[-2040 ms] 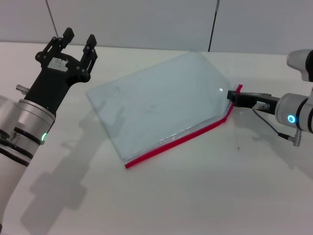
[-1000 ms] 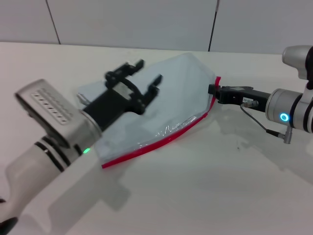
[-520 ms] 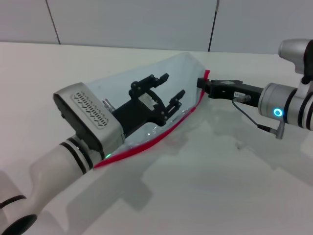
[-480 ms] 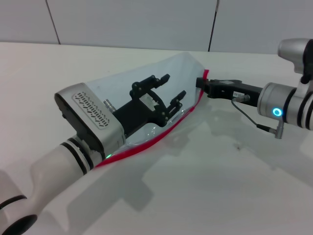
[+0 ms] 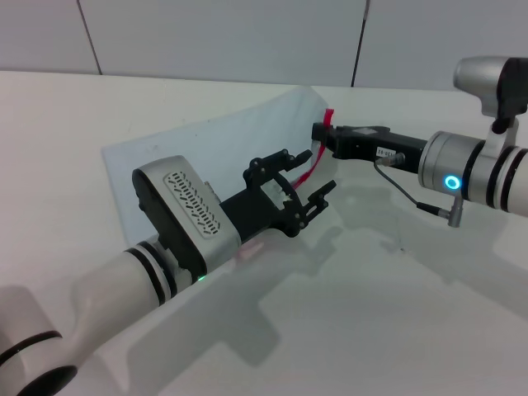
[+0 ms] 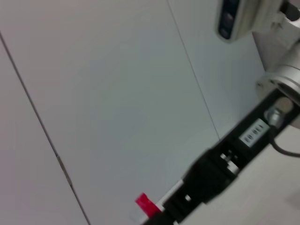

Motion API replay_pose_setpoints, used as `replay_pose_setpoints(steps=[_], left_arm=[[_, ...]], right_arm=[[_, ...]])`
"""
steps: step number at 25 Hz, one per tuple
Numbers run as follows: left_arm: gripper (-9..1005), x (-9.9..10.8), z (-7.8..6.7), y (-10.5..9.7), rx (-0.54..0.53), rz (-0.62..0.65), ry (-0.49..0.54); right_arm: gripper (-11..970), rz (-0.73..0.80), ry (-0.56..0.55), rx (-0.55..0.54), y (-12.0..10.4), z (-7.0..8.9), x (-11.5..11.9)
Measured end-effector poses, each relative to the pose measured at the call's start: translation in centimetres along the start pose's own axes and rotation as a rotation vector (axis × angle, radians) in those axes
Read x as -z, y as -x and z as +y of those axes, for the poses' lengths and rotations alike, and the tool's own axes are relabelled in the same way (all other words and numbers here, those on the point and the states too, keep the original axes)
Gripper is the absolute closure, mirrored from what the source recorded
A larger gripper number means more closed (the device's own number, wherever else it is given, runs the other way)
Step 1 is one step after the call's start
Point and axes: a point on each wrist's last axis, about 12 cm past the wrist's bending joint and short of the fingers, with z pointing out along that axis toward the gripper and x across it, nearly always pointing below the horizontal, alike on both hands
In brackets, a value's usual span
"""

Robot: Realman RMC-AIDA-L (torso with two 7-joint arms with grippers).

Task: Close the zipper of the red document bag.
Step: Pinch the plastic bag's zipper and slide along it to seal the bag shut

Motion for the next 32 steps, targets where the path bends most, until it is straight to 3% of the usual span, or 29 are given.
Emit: replay_pose_setpoints(steps=[32], left_arm=[[576, 0.6, 0.1, -0.5, -0.036, 0.020, 0.055]], right_arm=[[945, -0.042, 0.125, -0.010, 0.1, 1.4, 0.3]])
